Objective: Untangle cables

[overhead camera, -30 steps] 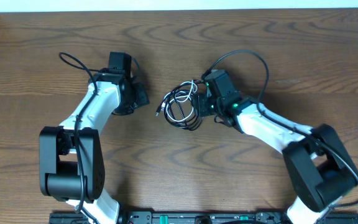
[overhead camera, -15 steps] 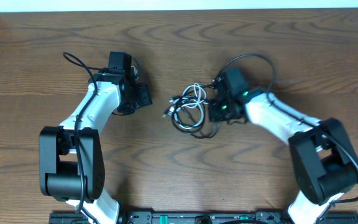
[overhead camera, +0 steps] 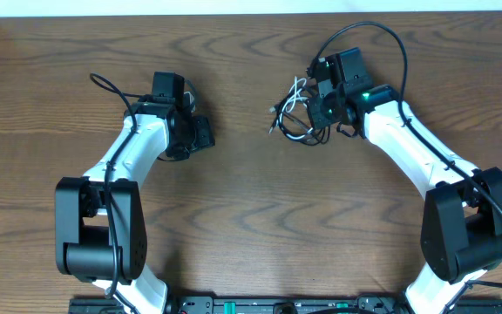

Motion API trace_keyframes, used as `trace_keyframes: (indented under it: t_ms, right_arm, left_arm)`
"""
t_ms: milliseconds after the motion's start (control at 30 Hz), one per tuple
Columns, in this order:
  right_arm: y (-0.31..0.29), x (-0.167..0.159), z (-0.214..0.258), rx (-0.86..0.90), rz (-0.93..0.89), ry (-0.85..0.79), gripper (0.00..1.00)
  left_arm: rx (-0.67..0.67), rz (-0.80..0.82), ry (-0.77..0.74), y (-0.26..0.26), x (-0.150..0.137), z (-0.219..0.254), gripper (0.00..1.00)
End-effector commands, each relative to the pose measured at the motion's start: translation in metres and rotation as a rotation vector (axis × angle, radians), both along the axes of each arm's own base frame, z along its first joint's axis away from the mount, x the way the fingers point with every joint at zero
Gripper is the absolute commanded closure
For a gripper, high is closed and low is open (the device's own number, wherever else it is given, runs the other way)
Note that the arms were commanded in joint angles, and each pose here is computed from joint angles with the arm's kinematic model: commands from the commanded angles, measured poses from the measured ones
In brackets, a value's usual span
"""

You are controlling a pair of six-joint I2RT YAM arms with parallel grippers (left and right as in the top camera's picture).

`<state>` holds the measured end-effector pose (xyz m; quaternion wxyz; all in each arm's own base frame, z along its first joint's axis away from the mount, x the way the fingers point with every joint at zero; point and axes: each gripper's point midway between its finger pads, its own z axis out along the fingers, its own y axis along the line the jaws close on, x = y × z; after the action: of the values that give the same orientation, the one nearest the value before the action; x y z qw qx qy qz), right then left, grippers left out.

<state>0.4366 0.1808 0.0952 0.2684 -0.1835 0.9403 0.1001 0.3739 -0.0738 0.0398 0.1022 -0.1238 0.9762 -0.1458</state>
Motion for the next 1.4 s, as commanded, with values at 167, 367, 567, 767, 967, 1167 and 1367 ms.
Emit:
trace_keyframes:
  t_ms: [167, 367, 567, 767, 967, 1167, 1367]
  right_arm:
    - [0.000, -0.028, -0.012, -0.082, 0.140, 0.090, 0.99]
    - [-0.060, -0.039, -0.026, -0.340, 0.036, 0.164, 0.99]
    - [-0.087, -0.028, -0.024, -0.353, -0.108, 0.149, 0.81]
    - [-0.080, -0.011, -0.018, -0.227, -0.254, 0.108, 0.43]
    - [-0.004, -0.021, -0.007, 0.163, -0.057, 0.192, 0.51]
    - [0.009, -0.025, -0.014, 0.258, -0.174, 0.283, 0.70]
    - [0.020, -0.034, -0.048, 0.244, -0.218, 0.377, 0.69]
  left_arm:
    - [-0.011, -0.021, -0.031, -0.002, 0.004, 0.010, 0.45]
    - [-0.011, -0.021, -0.031, -0.002, 0.004, 0.010, 0.45]
    - [-0.011, -0.021, -0.031, -0.002, 0.004, 0.010, 0.45]
    - [-0.011, -0.021, -0.031, -0.002, 0.004, 0.010, 0.45]
    - [-0.011, -0.020, -0.031, -0.002, 0.004, 0.010, 0.45]
    - [-0.011, -0.020, -0.031, -0.002, 0.004, 0.010, 0.45]
    - [-0.011, -0.020, -0.031, -0.002, 0.004, 0.010, 0.45]
